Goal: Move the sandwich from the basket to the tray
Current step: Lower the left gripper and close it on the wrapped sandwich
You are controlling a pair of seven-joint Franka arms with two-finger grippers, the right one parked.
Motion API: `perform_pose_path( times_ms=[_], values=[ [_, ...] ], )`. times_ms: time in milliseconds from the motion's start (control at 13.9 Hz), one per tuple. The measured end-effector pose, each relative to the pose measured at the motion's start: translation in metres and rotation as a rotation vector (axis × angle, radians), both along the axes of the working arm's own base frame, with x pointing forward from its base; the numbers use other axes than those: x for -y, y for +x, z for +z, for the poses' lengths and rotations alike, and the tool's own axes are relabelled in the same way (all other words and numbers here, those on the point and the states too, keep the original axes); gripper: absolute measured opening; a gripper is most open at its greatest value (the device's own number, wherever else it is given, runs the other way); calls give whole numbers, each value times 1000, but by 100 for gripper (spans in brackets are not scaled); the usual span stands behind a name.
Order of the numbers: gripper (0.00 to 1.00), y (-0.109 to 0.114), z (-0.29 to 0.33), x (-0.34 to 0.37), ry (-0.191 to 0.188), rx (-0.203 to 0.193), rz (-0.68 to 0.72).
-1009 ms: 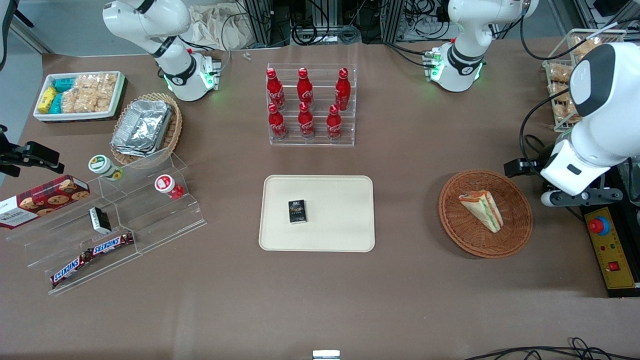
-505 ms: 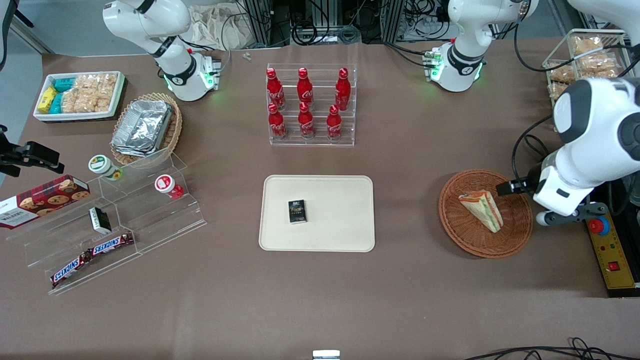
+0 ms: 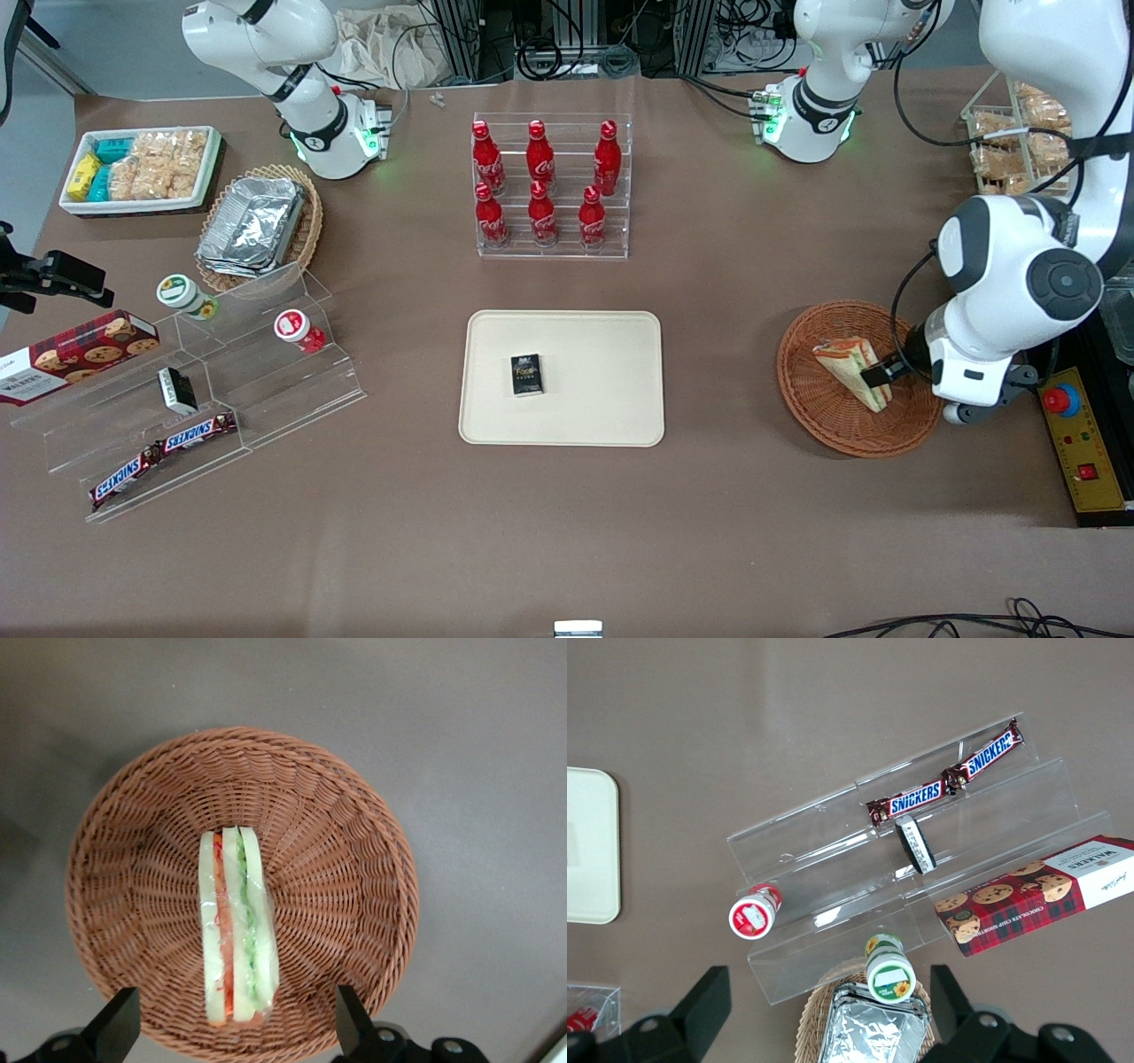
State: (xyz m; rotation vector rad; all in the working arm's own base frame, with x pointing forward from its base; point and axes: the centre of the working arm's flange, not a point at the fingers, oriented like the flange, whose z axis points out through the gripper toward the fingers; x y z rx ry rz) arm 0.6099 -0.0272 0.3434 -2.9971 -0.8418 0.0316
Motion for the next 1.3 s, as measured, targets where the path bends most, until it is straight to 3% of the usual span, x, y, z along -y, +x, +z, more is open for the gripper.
perform_pose_path(
  times_ms=[360,721,1297],
  values=[
    [100,1,-35,0,-4,-15,70],
    [100,-5,-51,1,-10,19,86],
    [98,-14,-76,2,-13,19,120]
  ],
)
